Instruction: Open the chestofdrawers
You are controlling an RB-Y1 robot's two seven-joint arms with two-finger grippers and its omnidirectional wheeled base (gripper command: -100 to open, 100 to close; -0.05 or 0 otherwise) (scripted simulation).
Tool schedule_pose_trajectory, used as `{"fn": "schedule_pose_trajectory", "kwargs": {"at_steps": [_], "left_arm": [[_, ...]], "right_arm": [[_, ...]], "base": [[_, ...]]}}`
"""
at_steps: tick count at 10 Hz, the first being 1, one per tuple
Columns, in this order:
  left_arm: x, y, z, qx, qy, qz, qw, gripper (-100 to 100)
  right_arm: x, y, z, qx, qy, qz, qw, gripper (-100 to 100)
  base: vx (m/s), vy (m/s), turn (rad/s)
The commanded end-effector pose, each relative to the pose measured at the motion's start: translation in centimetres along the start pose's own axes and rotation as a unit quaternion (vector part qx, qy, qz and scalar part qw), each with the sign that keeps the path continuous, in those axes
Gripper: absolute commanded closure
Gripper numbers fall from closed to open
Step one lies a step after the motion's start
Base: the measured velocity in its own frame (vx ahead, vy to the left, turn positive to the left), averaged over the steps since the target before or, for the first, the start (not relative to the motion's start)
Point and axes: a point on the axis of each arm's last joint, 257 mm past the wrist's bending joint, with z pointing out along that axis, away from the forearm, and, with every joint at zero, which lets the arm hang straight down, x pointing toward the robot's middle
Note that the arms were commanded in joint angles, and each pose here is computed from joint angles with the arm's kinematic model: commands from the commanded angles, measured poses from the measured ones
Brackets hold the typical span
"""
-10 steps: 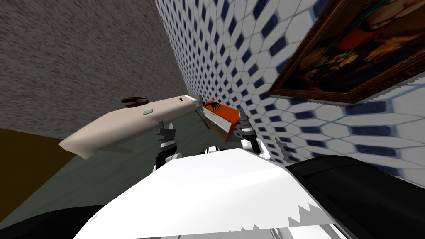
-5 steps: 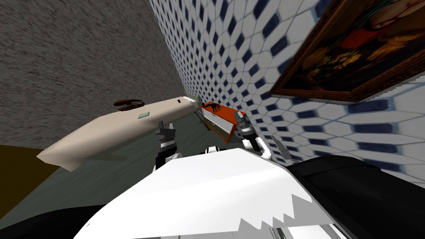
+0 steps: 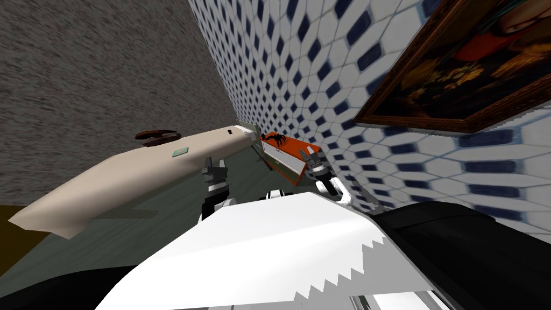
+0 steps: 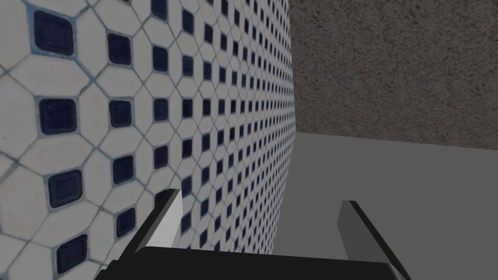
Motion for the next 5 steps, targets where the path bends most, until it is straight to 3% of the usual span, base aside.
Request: {"fn": "schedule_pose_trajectory", "kwargs": {"at_steps": [1,2,5], "left_arm": [[0.0,0.0,0.0,0.0,0.0,0.0,1.0,0],[0.0,0.0,0.0,0.0,0.0,0.0,1.0,0],[0.0,0.0,0.0,0.0,0.0,0.0,1.0,0]], "right_arm": [[1.3,-0.5,-0.2,-0.009,0.027,-0.059,0.9978,-100],[2.5,-1.1,-0.5,-0.016,0.048,-0.101,0.9936,-100],[3.8,-1.7,-0.8,-0.027,0.073,-0.158,0.9844,-100]], "base": [[0.074,0.08,-0.044],[0.096,0.092,-0.085],[0.083,0.091,-0.061]]}}
